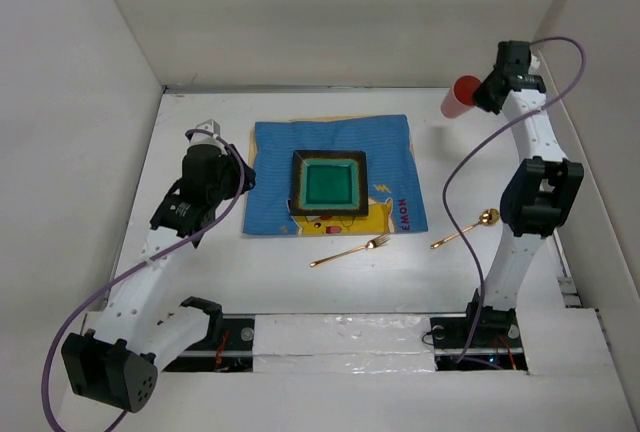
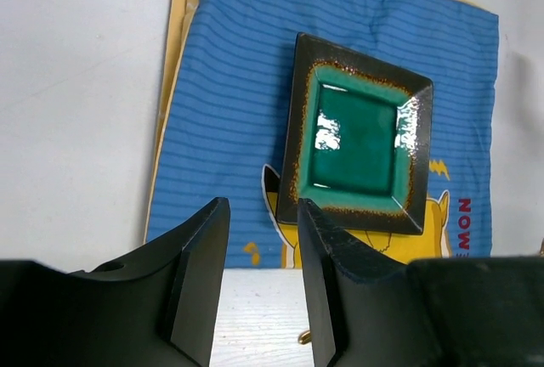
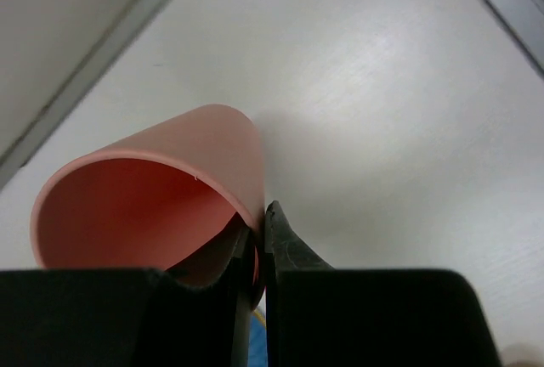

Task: Set the dinner table for one person

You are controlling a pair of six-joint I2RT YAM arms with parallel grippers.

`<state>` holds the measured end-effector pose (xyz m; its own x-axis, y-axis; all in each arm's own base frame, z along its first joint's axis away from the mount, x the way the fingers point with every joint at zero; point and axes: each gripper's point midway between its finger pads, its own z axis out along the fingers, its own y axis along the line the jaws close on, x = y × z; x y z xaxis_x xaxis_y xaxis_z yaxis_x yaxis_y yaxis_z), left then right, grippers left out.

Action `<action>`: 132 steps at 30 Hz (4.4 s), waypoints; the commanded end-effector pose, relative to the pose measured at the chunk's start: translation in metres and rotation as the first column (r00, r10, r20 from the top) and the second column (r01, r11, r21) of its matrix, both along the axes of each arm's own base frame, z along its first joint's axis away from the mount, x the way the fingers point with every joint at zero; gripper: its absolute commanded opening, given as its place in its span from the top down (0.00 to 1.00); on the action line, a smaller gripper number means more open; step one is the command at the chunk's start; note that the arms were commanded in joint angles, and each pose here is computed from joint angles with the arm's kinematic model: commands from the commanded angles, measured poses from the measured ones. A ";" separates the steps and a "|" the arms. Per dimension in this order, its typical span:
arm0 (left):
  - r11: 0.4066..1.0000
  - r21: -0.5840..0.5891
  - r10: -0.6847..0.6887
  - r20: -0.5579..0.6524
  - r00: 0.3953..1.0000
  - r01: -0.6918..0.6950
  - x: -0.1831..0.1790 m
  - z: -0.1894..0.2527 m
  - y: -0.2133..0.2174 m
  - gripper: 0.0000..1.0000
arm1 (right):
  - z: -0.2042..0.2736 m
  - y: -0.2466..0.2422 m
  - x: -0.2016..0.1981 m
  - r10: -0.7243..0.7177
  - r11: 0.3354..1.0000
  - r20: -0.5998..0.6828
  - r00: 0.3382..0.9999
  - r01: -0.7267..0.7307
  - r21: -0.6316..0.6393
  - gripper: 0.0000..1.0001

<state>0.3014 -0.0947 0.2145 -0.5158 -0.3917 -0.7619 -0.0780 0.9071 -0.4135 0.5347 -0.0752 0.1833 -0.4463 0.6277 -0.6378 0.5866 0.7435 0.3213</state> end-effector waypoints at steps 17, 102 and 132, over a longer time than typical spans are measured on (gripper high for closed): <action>0.999 -0.025 -0.044 -0.007 0.999 0.044 0.000 -0.011 -0.014 0.64 | -0.001 0.174 0.023 0.406 0.909 -0.067 0.911 -0.410 -0.068 1.00; 0.597 0.323 -0.736 -0.142 0.661 0.734 -0.073 -0.048 -0.233 1.00 | 0.192 0.170 -0.195 0.506 0.815 0.484 0.714 -0.580 0.004 0.93; 0.889 0.385 -0.146 -0.276 0.950 0.248 0.133 -0.161 -0.042 1.00 | 0.101 0.198 -0.222 0.646 0.737 0.265 0.716 -0.675 0.028 0.91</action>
